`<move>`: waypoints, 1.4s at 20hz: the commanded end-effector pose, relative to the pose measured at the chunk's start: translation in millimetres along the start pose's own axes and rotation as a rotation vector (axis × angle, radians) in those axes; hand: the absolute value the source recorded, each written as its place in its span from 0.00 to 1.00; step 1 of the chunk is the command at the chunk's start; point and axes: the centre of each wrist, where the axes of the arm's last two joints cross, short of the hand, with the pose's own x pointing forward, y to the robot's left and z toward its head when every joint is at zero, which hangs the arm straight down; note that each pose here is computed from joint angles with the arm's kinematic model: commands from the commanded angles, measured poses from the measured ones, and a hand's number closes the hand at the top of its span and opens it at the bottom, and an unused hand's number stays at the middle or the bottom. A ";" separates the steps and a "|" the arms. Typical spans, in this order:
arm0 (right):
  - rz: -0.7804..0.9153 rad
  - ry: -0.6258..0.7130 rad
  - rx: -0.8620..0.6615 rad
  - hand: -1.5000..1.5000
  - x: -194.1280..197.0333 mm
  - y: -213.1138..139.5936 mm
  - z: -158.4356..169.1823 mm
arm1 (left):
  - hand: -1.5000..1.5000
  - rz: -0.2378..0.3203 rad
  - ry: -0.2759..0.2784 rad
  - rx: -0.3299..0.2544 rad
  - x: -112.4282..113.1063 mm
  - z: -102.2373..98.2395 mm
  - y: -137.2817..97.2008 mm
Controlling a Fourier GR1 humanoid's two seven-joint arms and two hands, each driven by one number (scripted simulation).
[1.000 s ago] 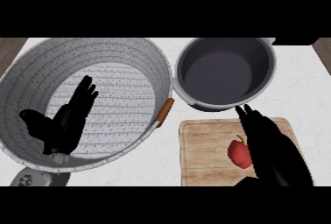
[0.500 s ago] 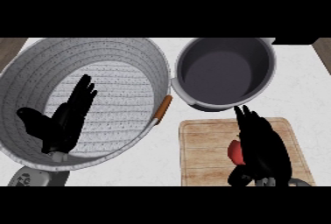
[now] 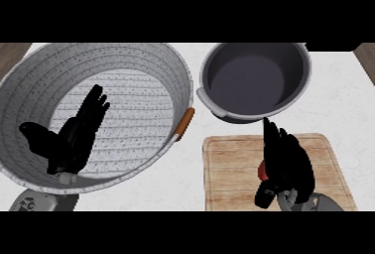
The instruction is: Pick the bell pepper from the cutting board and place it in the pot
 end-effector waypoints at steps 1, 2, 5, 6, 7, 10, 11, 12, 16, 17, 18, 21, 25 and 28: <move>0.102 0.238 0.056 0.00 -4.3 22.6 -6.5 | 0.50 -0.004 0.005 0.016 -0.5 3.4 14.1; 0.116 0.233 0.062 0.00 6.4 21.5 0.7 | 0.50 -0.009 0.010 0.005 -0.4 -1.9 7.9; 0.125 0.244 0.070 0.00 -0.6 11.8 -16.6 | 0.50 0.018 0.011 0.003 13.8 -3.4 -4.1; 0.118 0.245 0.071 0.00 3.1 11.4 -23.2 | 0.50 -0.006 -0.006 -0.007 6.0 0.6 -5.2; 0.102 0.253 0.082 0.00 -1.4 12.5 -24.0 | 0.50 0.008 0.016 0.008 9.0 -0.9 -6.7; 0.111 0.247 0.082 0.00 10.1 5.6 -30.0 | 0.50 0.000 0.028 -0.007 4.3 2.4 -1.9; 0.100 0.241 0.095 0.00 -15.3 -2.3 -29.4 | 0.50 0.006 0.013 0.008 -9.7 4.0 -4.0; 0.077 0.132 0.104 1.00 5.4 14.2 -19.8 | 0.50 0.004 0.013 -0.003 17.0 -4.2 -1.8; 0.077 0.088 0.033 1.00 -6.5 17.3 -27.4 | 0.50 0.010 0.019 0.005 22.4 9.4 -14.5; 0.090 0.080 0.020 1.00 -1.1 6.8 -12.6 | 0.50 0.014 0.016 0.006 -19.6 12.7 -11.7; 0.097 0.082 0.018 1.00 5.2 11.4 -18.3 | 0.50 0.014 0.024 0.002 2.5 9.2 -16.5; 0.091 0.070 0.016 1.00 17.9 18.8 -27.1 | 0.50 0.005 0.029 -0.013 9.8 8.0 -0.7; 0.032 -0.303 0.043 1.00 -70.9 -61.3 -67.4 | 0.50 0.015 0.000 -0.005 1.4 6.7 -4.3; -0.001 -0.461 0.086 1.00 -109.3 -72.1 -83.1 | 0.50 0.010 -0.022 -0.010 10.1 4.3 -12.3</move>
